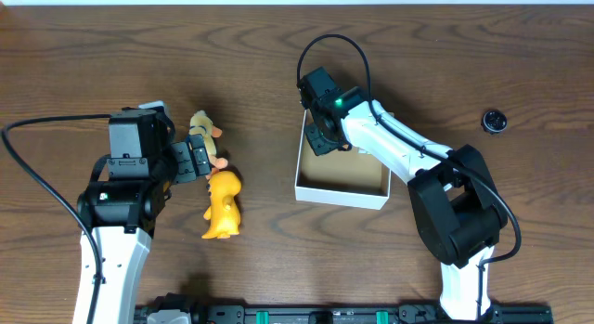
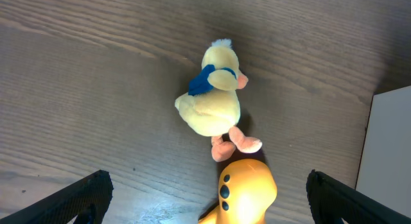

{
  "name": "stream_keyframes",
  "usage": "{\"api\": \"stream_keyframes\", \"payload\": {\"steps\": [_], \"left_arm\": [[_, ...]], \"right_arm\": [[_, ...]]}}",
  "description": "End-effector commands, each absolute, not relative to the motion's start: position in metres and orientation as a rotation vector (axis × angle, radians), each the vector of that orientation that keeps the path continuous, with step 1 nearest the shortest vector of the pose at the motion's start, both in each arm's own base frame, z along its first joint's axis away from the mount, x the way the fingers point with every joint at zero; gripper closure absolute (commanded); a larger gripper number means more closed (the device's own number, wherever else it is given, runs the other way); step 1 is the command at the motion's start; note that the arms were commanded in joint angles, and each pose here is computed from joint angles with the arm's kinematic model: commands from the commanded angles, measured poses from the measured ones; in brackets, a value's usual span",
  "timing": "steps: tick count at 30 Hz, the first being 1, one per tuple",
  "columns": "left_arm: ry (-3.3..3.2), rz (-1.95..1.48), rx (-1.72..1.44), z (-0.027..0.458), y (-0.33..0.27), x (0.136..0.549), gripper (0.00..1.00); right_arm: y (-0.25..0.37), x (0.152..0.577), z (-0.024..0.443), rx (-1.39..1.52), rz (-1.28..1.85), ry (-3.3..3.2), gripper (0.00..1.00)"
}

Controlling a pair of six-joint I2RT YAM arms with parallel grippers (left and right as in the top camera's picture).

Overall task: Pack container
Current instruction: 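Open right gripper to release the orange object and lift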

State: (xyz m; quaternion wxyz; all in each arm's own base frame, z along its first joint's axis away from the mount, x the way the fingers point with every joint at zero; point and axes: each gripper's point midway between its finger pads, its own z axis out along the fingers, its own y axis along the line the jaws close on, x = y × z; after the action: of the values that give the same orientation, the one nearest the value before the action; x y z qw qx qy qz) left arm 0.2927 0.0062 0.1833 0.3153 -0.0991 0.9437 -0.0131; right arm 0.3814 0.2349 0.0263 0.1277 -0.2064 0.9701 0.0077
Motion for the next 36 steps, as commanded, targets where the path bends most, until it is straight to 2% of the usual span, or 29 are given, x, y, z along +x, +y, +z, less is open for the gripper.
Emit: {"api": "stream_keyframes", "payload": {"steps": [1, 7, 22, 25, 30, 36], "left_arm": [[2.468, -0.035, -0.268, 0.191, 0.007, 0.294, 0.02], [2.468, -0.034, -0.266, 0.191, 0.007, 0.294, 0.02], [2.468, -0.034, -0.266, 0.191, 0.007, 0.294, 0.02], [2.468, -0.034, -0.266, 0.191, 0.007, 0.294, 0.02], [2.468, -0.034, -0.266, 0.191, 0.007, 0.295, 0.02], [2.468, -0.034, -0.266, 0.191, 0.007, 0.294, 0.02]], "right_arm": [[0.225, 0.384, 0.020, -0.552, -0.039, 2.840, 0.70], [0.211, 0.382, 0.020, -0.435, -0.128, 2.867, 0.70], [0.211, 0.378, 0.029, -0.445, -0.127, 2.870, 0.67], [0.212, 0.381, 0.053, -0.436, -0.106, 2.838, 0.67], [0.205, 0.394, 0.126, -0.392, -0.036, 2.706, 0.67], [0.156, 0.409, 0.199, -0.187, 0.011, 2.569, 0.67]]}}
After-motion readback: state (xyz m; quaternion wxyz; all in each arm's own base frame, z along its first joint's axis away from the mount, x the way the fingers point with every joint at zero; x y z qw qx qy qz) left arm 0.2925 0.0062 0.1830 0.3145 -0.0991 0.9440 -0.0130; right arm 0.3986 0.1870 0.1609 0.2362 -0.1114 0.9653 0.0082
